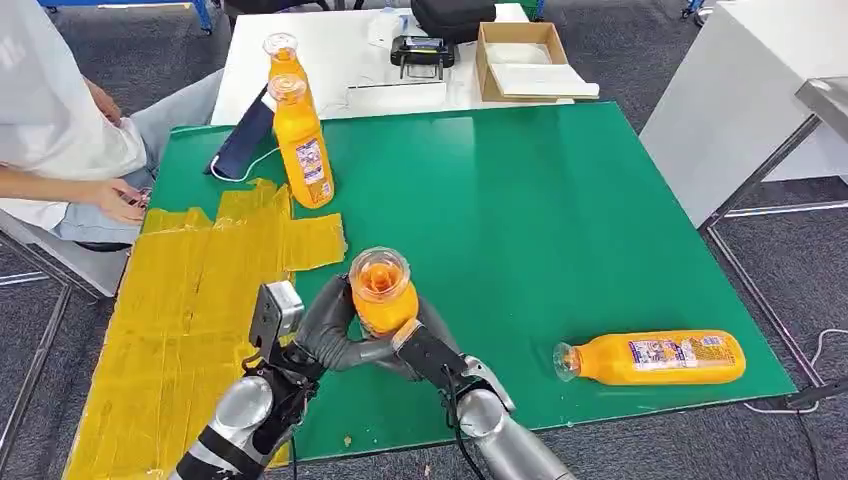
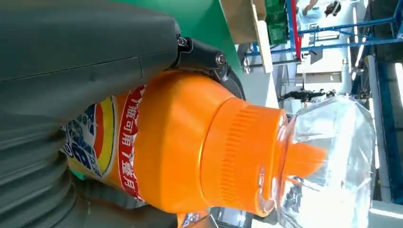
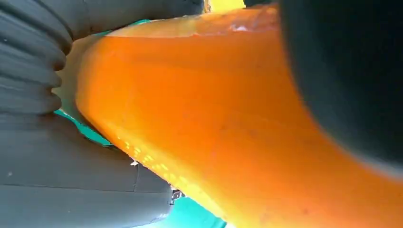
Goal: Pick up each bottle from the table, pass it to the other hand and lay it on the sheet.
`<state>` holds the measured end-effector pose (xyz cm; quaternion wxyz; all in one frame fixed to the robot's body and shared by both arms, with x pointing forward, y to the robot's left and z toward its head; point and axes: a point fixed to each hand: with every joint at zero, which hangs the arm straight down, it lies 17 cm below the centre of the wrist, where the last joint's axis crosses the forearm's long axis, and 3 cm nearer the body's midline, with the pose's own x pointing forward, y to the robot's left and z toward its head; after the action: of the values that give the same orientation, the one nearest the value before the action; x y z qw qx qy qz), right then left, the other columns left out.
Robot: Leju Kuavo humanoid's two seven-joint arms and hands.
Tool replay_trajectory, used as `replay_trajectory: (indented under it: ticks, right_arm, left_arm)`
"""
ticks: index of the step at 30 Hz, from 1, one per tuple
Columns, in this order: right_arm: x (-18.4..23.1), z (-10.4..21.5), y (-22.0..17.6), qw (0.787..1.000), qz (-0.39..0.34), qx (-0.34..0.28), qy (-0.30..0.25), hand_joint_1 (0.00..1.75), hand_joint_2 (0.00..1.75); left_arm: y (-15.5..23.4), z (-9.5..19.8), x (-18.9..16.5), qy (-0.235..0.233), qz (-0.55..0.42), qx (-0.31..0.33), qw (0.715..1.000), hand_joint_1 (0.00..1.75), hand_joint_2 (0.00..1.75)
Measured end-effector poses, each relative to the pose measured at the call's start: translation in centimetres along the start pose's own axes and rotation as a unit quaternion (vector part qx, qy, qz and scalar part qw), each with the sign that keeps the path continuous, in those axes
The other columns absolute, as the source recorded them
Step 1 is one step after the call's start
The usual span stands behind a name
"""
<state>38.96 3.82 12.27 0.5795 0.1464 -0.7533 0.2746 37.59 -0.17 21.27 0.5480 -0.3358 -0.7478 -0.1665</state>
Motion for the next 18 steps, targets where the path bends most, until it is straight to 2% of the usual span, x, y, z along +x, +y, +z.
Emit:
replay_trajectory:
  ticks: [17,18]
  right_arm:
    - [0.26,-0.08,-0.15,1.000,-0.005,-0.005,-0.006,1.75,1.75]
    - [0.26,-0.08,-0.15,1.000,-0.005,-0.005,-0.006,1.50,1.75]
  left_arm:
    - [0.35,-0.12,0.18,-0.005,0.001,0.010,1.000,1.75,1.75]
    - [0.33,-0.12,0.18,-0.006,0.001,0.010,1.000,1.75,1.75]
